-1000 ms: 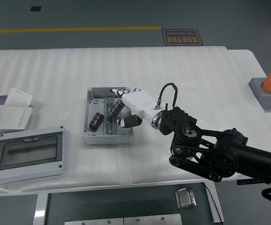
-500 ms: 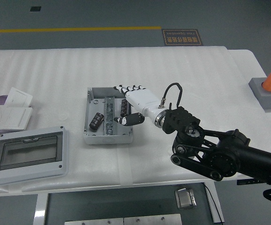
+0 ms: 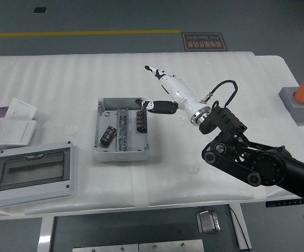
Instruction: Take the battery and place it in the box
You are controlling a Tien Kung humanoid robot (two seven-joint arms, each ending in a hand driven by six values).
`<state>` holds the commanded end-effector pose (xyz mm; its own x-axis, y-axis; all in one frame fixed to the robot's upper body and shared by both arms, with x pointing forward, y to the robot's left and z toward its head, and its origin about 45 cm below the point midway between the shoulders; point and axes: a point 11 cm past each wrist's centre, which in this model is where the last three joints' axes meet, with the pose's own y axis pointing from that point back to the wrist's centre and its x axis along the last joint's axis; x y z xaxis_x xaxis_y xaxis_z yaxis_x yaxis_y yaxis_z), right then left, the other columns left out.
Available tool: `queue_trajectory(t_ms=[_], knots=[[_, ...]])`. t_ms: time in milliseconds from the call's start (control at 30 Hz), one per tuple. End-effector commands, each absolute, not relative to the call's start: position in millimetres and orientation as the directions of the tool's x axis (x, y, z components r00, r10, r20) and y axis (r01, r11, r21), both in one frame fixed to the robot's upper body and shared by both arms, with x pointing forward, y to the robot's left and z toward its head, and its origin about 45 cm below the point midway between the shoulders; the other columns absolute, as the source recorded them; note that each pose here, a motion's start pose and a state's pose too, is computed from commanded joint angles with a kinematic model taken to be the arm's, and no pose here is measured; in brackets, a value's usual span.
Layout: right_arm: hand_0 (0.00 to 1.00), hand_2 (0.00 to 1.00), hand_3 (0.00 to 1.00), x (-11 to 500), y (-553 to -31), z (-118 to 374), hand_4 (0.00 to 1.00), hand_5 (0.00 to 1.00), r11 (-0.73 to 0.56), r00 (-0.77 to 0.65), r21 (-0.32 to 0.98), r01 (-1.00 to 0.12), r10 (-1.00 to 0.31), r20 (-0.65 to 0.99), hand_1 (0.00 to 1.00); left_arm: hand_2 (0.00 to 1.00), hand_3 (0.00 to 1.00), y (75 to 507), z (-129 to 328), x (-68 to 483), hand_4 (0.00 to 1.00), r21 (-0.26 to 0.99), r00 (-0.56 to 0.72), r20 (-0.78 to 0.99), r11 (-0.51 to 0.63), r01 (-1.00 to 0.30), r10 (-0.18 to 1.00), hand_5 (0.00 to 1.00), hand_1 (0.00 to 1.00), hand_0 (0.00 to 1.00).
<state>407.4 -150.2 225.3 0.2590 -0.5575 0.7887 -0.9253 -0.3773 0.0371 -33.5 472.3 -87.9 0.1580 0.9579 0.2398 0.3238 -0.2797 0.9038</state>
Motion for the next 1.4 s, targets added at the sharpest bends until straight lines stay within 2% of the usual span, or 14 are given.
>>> queue_trajectory(t_ms=[500,1033,1400], knots=[[0.893,0.976,0.998,404.0,-221.1,226.0,0.818,0.542,-0.201,0.116,-0.032,-0.979,-0.683,0.721,0.862,0.556,0.573,467.1,-89.7,-51.5,0.523,0.901,0.138,0.228,-0.262,0.346,0.964,0.426,0.692,0.677],[0.888,0.963,0.998,396.9,-285.5,245.7,0.798,0.562,-0.051,-0.037,-0.105,-0.993,-0.719,0.694,0.857,0.56,0.576,468.3,-89.9,-46.9,0.535,0.907,0.128,0.234,-0.264,0.327,0.964,0.423,0.692,0.679],[0.885,0.958,0.998,396.2,-311.3,244.8,0.792,0.565,0.041,-0.091,-0.105,-0.994,-0.843,0.531,0.85,0.564,0.578,472.5,-88.3,-41.9,0.578,0.908,0.13,0.242,-0.272,0.318,0.961,0.432,0.691,0.68]])
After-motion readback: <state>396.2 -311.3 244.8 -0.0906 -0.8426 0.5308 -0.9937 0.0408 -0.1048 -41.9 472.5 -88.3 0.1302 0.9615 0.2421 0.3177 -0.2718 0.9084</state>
